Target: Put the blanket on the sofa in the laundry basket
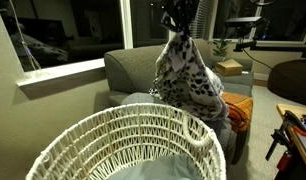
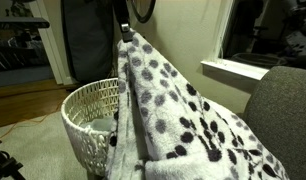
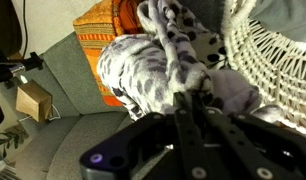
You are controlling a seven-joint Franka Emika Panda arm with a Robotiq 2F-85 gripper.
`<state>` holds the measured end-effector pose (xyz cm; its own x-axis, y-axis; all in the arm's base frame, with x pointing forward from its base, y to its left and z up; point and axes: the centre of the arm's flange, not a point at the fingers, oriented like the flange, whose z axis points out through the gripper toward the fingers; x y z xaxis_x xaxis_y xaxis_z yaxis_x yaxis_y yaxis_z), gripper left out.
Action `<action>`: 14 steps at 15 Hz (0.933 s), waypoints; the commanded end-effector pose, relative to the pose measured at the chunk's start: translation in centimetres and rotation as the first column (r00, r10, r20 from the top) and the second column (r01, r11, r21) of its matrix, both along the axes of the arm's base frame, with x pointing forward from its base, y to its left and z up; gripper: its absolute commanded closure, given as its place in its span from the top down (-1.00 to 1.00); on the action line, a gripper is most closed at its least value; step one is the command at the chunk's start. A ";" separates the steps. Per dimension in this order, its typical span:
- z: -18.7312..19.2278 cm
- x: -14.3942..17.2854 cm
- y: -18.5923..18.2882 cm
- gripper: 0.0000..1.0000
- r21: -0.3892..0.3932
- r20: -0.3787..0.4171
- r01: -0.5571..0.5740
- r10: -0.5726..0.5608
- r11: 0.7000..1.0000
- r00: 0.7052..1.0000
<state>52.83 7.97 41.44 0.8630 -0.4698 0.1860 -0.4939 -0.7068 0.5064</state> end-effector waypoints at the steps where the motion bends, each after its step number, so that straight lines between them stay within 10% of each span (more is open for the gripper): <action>1: 2.0 -0.7 1.9 -0.94 0.011 0.013 -0.071 0.071 0.997 0.997; 14: 2.6 -0.9 7.8 -0.94 0.011 -0.002 -0.200 0.200 0.980 0.980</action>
<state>52.09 13.87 42.34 0.9258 -0.3354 0.1743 -0.3766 -0.7796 0.5004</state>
